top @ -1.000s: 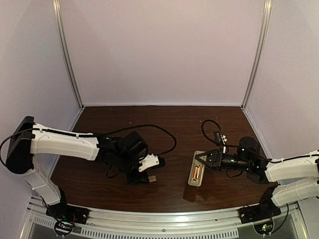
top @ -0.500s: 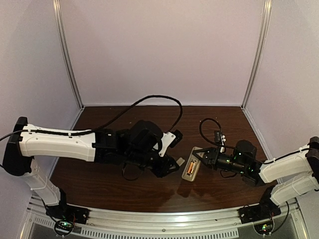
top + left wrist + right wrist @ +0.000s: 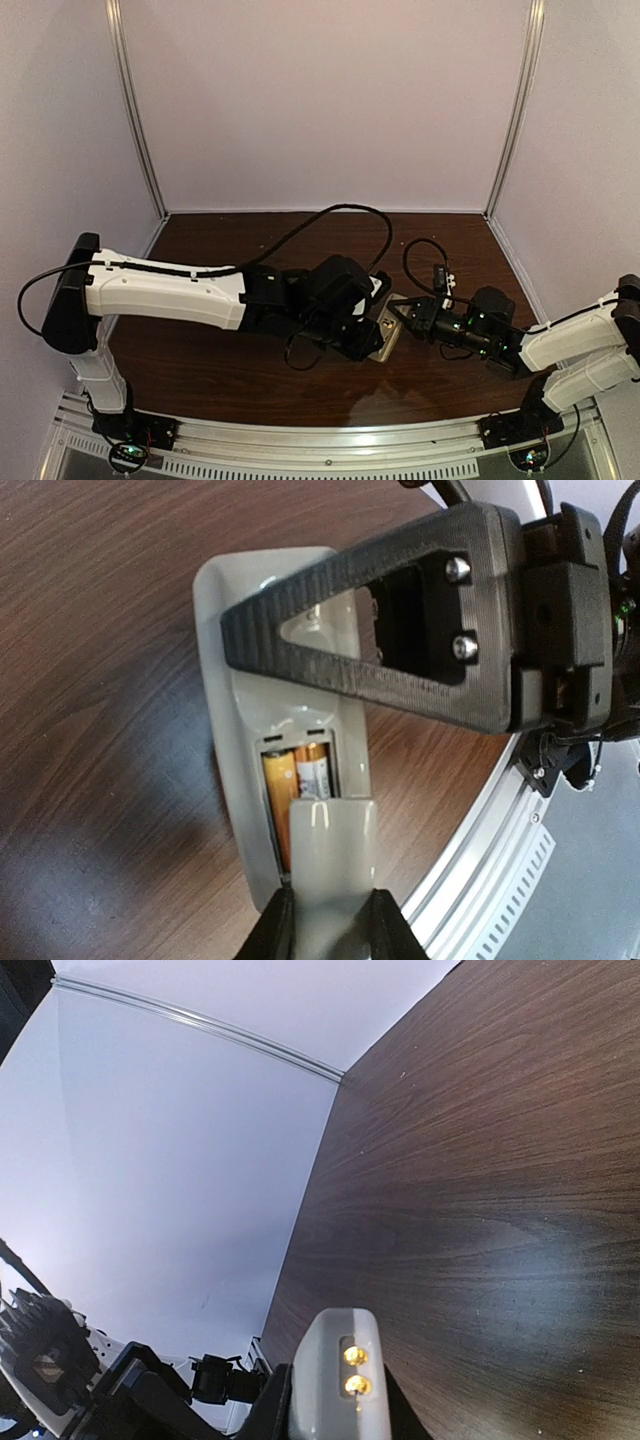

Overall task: Load the batteries into the remote control
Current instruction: Load the battery cover onto the remote control without the battery cover.

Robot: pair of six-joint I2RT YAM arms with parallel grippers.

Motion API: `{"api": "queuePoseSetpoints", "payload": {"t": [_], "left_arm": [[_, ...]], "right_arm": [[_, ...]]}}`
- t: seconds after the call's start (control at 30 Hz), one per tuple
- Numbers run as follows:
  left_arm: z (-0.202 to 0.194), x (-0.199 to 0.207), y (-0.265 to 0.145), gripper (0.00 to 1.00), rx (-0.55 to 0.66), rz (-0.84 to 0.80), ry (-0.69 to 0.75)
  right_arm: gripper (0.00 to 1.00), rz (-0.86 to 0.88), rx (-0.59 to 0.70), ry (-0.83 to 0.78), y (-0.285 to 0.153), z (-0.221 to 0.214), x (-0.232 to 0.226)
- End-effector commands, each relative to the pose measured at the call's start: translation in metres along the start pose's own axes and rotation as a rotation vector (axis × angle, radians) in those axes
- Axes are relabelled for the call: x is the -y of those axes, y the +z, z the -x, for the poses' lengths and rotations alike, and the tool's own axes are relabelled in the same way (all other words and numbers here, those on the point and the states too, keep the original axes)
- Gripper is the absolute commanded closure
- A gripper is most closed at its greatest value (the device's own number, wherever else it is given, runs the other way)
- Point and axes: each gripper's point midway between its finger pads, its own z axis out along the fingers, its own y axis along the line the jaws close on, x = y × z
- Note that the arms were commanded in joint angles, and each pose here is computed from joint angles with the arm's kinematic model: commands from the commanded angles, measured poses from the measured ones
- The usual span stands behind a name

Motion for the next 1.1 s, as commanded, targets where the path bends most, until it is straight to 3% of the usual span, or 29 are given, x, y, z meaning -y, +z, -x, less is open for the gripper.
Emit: {"api": "queuePoseSetpoints", "payload": {"t": [0.0,0.5,1.07], "left_arm": [[0.009,0.0,0.002,0.9,0.015,0.033,-0.01],[0.012,-0.011,0.01,0.89,0.012,0.115,-0.024],[0.014,-0.005,0.018,0.88,0.002,0.095,-0.006]], "right_arm": [[1.0,0.019,0.036,-0.002,-0.003,0.003,-0.004],[1.0,0.011,0.05,-0.002,-0.004,0.003,-0.006],[1.0,0.02,0.041,0.0,0.0,-0.001,-0.008]]}}
